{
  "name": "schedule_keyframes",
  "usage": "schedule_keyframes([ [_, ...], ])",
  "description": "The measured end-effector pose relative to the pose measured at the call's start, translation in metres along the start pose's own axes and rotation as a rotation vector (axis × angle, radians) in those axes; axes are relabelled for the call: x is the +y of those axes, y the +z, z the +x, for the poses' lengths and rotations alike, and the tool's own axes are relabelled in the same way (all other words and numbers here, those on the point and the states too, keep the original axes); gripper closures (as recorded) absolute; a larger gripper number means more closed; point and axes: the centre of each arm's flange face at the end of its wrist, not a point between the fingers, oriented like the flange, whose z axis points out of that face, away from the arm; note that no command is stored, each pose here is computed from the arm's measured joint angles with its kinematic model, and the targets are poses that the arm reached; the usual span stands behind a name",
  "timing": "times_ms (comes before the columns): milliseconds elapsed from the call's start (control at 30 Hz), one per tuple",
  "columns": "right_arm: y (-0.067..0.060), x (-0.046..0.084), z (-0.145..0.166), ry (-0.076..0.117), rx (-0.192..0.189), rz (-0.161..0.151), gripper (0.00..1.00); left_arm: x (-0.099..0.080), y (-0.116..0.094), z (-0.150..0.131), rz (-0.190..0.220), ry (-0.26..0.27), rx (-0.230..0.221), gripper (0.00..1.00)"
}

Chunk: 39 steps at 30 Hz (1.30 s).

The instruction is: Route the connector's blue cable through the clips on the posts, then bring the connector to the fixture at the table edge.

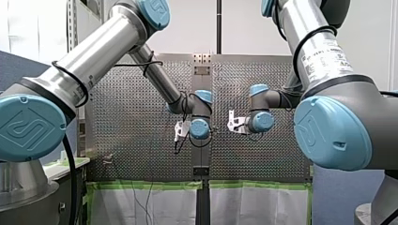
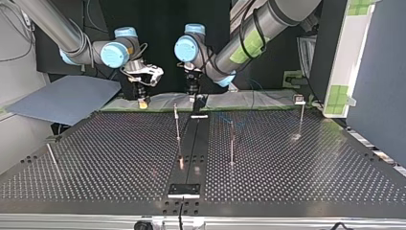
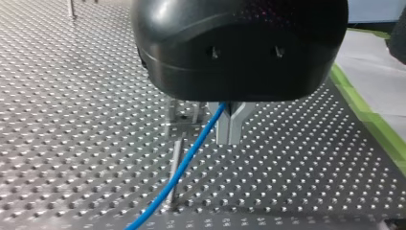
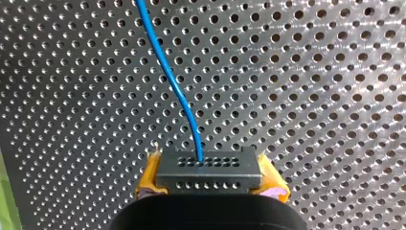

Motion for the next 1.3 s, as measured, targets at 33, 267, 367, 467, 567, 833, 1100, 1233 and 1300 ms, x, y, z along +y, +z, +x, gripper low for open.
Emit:
schedule_keyframes([
  [33,0.001,0.001,0.001,0.001,0.002,0.002,1.0,-0.001,0.001,0.002,0.001,0.0,0.003,1.0],
  [267,0.007,0.01,0.007,0.004,0.01,0.018,1.0,-0.008,0.008,-0.004,0.006,-0.012,-0.001,1.0],
  [367,0.01,0.014,0.011,0.006,0.016,0.026,1.0,-0.01,0.011,-0.008,0.014,-0.017,-0.005,1.0],
  [467,0.013,0.018,0.014,0.008,0.019,0.029,1.0,-0.012,0.012,-0.011,0.025,-0.019,-0.007,1.0],
  [567,0.015,0.022,0.016,0.009,0.018,0.026,1.0,-0.011,0.014,-0.012,0.026,-0.019,-0.006,1.0],
  [833,0.018,0.034,0.018,0.013,0.022,0.016,1.0,-0.007,0.022,-0.014,0.018,-0.017,0.001,1.0],
  [1100,0.02,0.043,0.02,0.017,0.025,0.009,1.0,-0.01,0.034,-0.014,0.015,-0.018,0.007,1.0],
  [1233,0.021,0.047,0.02,0.018,0.027,0.004,1.0,-0.01,0.04,-0.021,0.013,-0.031,-0.006,1.0],
  [1300,0.022,0.049,0.02,0.018,0.027,0.001,1.0,-0.009,0.043,-0.023,0.013,-0.035,-0.01,1.0],
])
